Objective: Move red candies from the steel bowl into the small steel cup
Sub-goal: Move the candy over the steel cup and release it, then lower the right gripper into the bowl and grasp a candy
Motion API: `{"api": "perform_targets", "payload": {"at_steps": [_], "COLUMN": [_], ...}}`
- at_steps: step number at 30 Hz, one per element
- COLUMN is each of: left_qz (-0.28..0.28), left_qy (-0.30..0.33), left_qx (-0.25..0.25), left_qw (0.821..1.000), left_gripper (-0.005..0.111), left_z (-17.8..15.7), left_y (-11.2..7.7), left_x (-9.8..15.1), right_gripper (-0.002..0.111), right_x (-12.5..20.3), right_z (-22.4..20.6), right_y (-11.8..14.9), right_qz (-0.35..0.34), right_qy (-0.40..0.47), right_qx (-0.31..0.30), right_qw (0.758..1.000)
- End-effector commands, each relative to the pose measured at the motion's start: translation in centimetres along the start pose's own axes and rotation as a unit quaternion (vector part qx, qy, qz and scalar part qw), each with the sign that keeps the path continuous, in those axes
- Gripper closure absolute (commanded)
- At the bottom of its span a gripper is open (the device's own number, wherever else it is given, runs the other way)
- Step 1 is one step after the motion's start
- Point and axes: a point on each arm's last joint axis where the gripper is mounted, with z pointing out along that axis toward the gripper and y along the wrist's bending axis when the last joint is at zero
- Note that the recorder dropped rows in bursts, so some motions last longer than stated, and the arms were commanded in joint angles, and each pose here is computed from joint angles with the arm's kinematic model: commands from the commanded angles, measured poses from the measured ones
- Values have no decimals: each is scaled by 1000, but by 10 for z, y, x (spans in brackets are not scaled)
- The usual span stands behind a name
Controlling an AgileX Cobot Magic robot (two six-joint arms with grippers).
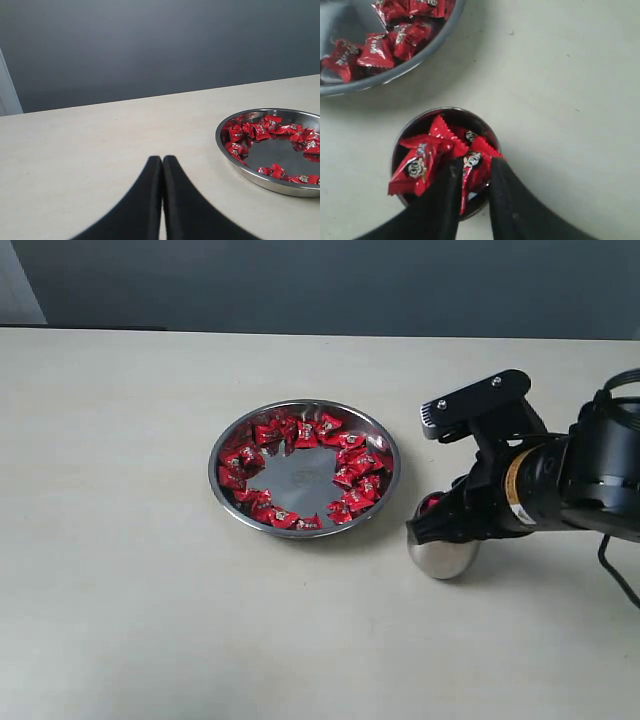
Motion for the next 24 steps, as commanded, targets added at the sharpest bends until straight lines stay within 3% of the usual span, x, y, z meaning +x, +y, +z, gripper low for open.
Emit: {"api": "perform_targets", "payload": {"at_steps": [1, 5, 8, 11, 18, 24], "left_qz": [-1, -1, -1, -1, -1, -1], "left_qy": [-2, -3, -3, -3, -3, -3], "left_qx": [0, 0, 0, 0, 0, 0], "left_qw": [1000, 1000, 1000, 1000, 1000, 1000], "left_gripper": [105, 105, 105, 105, 105, 105], "left_z": [0, 0, 0, 0, 0, 0], "left_y": [0, 0, 0, 0, 0, 0], "left_x": [1, 1, 1, 1, 1, 1], "right_gripper": [87, 87, 87, 86, 70, 70], "right_x": [-18, -45, -60, -70, -95, -117], "right_z": [-12, -24, -24, -10, 34, 69], "right_y": [2, 21, 31, 38, 57, 73], "right_qz": [17, 30, 36, 36, 22, 21], "right_qy": [-48, -154, -190, -181, -157, -149], "right_qx": [-28, -138, -179, -180, -174, -171], "right_qw": [998, 978, 965, 966, 972, 974]}}
